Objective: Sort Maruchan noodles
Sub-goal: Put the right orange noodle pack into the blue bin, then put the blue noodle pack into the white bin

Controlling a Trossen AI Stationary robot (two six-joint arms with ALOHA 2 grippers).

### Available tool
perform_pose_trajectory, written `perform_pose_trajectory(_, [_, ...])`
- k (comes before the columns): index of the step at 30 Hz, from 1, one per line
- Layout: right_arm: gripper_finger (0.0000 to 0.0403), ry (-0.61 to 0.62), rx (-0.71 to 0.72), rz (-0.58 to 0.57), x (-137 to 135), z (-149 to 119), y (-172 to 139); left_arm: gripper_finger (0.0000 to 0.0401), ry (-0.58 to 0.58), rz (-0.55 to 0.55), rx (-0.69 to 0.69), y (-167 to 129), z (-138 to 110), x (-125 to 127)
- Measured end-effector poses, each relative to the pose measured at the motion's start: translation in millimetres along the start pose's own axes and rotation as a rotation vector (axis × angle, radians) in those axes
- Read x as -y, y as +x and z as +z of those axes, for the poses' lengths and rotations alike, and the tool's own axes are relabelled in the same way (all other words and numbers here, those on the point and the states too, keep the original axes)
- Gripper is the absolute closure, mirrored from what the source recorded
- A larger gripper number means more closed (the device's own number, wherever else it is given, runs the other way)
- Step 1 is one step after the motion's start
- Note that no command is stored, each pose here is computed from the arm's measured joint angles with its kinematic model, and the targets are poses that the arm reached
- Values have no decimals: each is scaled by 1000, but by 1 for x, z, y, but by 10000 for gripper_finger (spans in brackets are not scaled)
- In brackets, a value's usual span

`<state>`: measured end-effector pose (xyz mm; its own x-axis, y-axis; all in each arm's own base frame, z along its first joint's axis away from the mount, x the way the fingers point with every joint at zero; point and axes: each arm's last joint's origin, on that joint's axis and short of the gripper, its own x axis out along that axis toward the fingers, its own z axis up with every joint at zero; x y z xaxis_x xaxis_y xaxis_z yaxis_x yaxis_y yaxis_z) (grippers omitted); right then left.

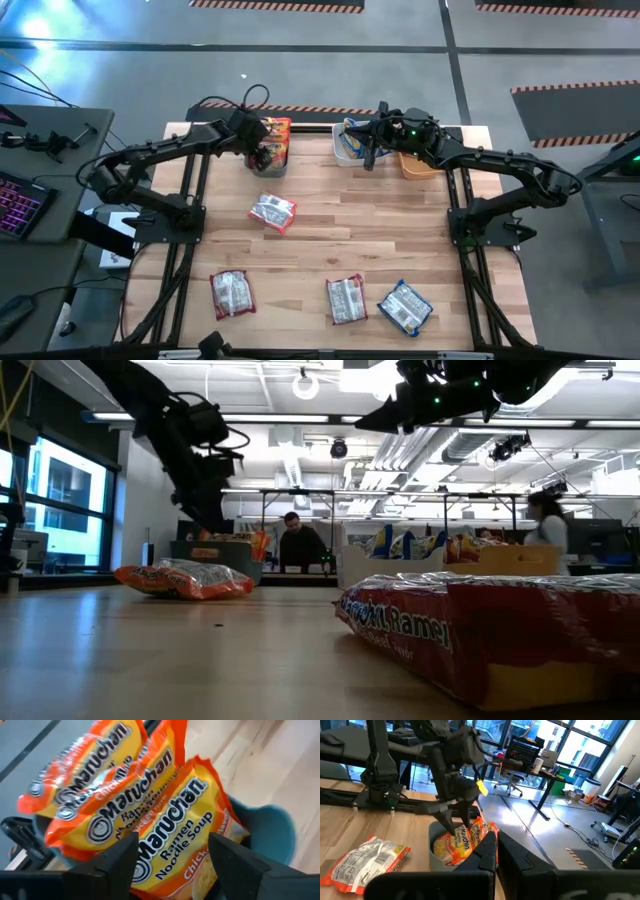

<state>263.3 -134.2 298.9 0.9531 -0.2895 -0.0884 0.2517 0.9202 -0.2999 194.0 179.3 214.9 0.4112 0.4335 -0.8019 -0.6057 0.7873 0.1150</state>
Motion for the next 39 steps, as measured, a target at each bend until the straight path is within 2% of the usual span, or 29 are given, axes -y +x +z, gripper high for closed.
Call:
perform_pose_trajectory(8, [402, 0, 6, 22, -1, 0, 0, 157, 85, 55, 30, 15, 6, -1])
perform_pose_trajectory(21, [402, 1, 1, 23, -1, 0, 0, 186, 91, 33, 30, 19, 5, -3])
perform_pose_trajectory(26, [402, 4, -15, 28, -1, -2, 0, 194, 161, 65, 47, 10, 8, 5])
perform_pose_trajectory(30, [402, 24, -128, 49, -5, -10, -3, 222, 206, 35, 123, -5, 14, 24])
perform_pose_trajectory(33, [402, 17, -270, 27, -17, -15, -9, 252, 234, -3, 195, -15, 17, 42])
perform_pose_trajectory(36, [403, -2, -408, 51, -35, -18, -17, 285, 251, -57, 332, -17, 16, 61])
perform_pose_trajectory(39, [403, 58, -524, 118, -55, -21, -26, 317, 234, -159, 470, -13, 9, 79])
